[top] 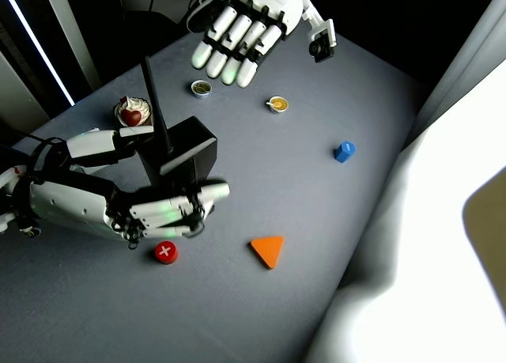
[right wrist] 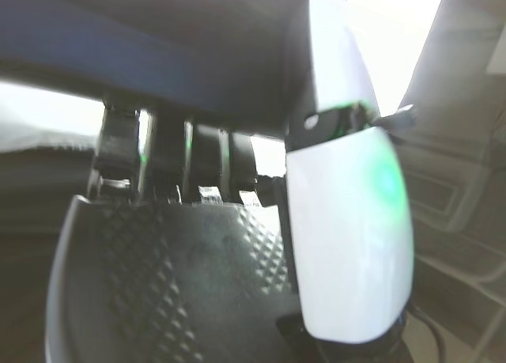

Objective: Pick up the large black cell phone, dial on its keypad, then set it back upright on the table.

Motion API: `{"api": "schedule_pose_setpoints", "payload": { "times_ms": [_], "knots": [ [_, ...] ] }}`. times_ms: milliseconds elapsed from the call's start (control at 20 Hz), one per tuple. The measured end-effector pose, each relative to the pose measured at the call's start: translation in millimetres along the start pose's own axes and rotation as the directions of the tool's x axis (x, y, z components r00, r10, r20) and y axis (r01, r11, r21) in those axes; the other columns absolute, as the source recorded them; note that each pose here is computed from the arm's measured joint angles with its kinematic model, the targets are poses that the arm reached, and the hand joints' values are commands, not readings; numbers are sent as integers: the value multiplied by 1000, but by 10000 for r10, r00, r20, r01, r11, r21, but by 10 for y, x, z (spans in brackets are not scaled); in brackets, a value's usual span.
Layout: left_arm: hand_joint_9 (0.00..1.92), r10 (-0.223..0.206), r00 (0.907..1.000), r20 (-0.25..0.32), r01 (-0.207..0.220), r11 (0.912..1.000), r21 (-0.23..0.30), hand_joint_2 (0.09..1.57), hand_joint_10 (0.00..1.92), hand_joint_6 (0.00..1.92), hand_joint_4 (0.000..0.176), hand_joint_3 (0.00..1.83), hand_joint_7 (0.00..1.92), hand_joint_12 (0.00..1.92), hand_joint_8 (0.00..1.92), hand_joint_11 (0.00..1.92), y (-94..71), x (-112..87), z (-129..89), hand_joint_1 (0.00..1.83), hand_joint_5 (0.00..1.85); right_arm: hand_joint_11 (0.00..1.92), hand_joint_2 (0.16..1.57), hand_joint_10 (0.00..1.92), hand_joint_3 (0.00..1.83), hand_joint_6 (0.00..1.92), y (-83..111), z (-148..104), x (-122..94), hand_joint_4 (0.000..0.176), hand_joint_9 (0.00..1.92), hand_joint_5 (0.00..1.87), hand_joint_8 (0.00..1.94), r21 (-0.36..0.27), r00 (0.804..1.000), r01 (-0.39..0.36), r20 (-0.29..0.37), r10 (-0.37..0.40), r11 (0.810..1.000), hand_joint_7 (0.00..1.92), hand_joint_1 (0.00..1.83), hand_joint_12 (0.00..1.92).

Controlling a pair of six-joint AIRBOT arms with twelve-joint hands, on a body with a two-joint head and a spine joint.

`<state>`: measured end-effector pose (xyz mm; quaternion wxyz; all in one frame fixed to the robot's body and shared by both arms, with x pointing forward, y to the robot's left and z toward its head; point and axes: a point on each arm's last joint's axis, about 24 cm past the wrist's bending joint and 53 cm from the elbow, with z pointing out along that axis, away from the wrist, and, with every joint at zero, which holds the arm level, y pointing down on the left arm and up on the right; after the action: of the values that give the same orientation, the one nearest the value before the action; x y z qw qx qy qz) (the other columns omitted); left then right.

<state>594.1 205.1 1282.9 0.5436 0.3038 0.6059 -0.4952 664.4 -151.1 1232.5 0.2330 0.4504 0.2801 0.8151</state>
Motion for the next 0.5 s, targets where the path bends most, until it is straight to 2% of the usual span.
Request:
{"api": "schedule_pose_setpoints", "payload": {
  "times_ms": [100, 150, 200, 300, 350, 400, 450, 500],
  "knots": [
    [235, 10, 10000, -86, -11, 10000, -77, 1182, 1, 1, 0, 1, 251, 537, 1, 0, 23, 13, -12, 95, 220, 770, 1104, 1081, 1, 910, -4, 0, 16, 0, 954, 946, 851, 18, 10000, 31, -68, -31, 10000, 991, 1489, 1629],
    [243, -54, 9999, -85, 54, 10000, -78, 1181, 3, 2, 0, 0, 253, 576, 1, 0, 23, 13, -12, 121, 226, 732, 1111, 1112, 1, 947, -4, 0, 16, 0, 929, 942, 867, 18, 10000, 31, -68, -31, 10000, 988, 1489, 1632],
    [229, -163, 9998, -103, 162, 9998, -77, 1190, 0, 0, 0, 2, 232, 562, 0, 0, 23, 18, -12, 71, 203, 738, 1112, 1108, 0, 971, -5, 0, 21, 0, 934, 927, 869, 20, 10000, 37, -90, -37, 10000, 984, 1489, 1626],
    [241, -294, 9992, -278, 292, 9996, -64, 1183, 4, 5, 0, 0, 254, 575, 6, 0, 18, 59, -13, 95, 221, 774, 1112, 1095, 0, 955, -12, 0, 44, 0, 956, 915, 903, 48, 9998, 76, -185, -75, 10000, 954, 1490, 1621],
    [239, -258, 9989, -392, 256, 9997, -44, 1185, 2, 2, 0, 0, 260, 547, 5, 0, 12, 86, -14, 85, 219, 740, 1124, 1158, 3, 979, -19, -1, 69, 0, 917, 908, 977, 75, 9995, 111, -292, -108, 9999, 912, 1489, 1635],
    [236, -162, 9990, -421, 163, 9999, 10, 1188, 0, 0, 0, 1, 256, 535, 2, 0, -4, 95, -9, 74, 213, 673, 1143, 1332, 3, 1027, -28, 1, 108, 0, 852, 908, 1054, 111, 9989, 172, -449, -167, 9998, 892, 1391, 1463],
    [236, -63, 9994, -341, 65, 10000, 55, 1189, 0, 1, 0, 1, 256, 532, 1, 0, -24, 81, 1, 77, 213, 712, 1138, 1263, 3, 981, -36, 9, 138, 0, 874, 893, 1032, 142, 9983, 192, -549, -184, 9997, 890, 1468, 1621],
    [228, 16, 9999, -142, -14, 9999, 107, 1189, 0, 1, 0, 1, 251, 517, 1, 0, -42, 36, 5, 80, 215, 774, 1130, 1204, 0, 957, -38, 23, 162, 0, 898, 889, 993, 147, 9980, 195, -605, -186, 9997, 906, 1484, 1628]
  ]
}}
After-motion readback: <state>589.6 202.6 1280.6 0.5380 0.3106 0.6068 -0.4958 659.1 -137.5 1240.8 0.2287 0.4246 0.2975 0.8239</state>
